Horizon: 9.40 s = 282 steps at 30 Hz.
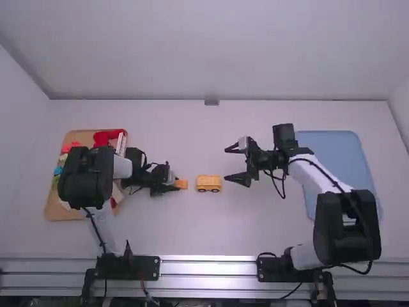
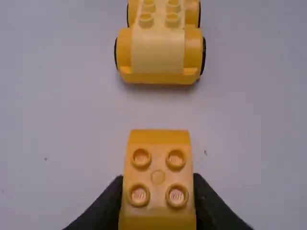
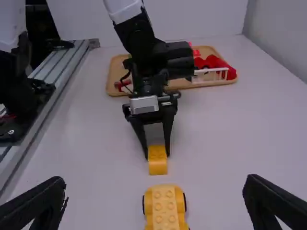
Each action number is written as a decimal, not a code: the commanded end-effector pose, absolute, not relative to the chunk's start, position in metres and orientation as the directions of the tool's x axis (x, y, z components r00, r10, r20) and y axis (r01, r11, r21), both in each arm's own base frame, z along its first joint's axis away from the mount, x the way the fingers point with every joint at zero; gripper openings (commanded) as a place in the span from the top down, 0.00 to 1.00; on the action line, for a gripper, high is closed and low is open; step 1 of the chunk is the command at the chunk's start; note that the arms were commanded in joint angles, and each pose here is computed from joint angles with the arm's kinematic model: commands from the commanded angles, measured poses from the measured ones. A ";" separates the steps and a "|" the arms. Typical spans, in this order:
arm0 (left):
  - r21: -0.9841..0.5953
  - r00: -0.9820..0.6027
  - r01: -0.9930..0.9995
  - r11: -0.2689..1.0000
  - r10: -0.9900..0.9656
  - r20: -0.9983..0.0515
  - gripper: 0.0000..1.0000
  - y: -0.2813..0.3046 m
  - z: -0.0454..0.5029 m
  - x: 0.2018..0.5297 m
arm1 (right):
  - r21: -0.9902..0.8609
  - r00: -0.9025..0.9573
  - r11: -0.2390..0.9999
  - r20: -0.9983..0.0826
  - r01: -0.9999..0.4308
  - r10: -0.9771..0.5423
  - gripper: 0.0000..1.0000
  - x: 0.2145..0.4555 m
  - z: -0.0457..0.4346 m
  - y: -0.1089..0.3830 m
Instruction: Assemble lego blocks to make yellow taxi
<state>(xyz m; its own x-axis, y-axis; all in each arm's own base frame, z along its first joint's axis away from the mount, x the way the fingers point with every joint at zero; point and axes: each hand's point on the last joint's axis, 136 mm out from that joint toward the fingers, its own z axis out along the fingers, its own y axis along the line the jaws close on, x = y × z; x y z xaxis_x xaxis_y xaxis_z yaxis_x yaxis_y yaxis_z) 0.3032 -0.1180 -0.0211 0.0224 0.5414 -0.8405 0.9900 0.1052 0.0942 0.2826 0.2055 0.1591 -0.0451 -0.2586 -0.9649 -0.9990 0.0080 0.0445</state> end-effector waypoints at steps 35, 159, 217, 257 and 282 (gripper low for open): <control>0.043 0.028 0.999 0.013 0.566 -0.824 0.89 -0.198 0.056 0.292 | 0.060 -0.059 0.006 -0.967 -0.998 -0.247 0.01 0.291 -0.003 0.234; -0.194 -0.829 -0.007 0.981 -0.115 -0.547 0.01 -0.008 0.020 0.393 | -0.052 -0.411 0.891 -0.874 -0.450 -0.259 0.62 0.377 0.094 0.008; 0.004 -0.474 0.153 0.988 0.077 -0.877 0.20 -0.055 0.199 0.350 | 0.009 -0.566 1.000 -0.824 -0.013 0.000 0.20 0.363 0.203 0.003; 0.000 -0.318 0.000 1.000 0.000 -0.948 1.00 0.000 0.098 0.248 | 0.006 -0.378 1.000 -0.926 -0.015 0.000 1.00 0.247 0.086 0.003; 0.000 -0.105 0.000 1.000 0.000 -0.994 1.00 0.000 0.148 0.246 | 0.002 -0.105 1.000 -0.994 -0.016 0.000 1.00 0.246 0.148 0.003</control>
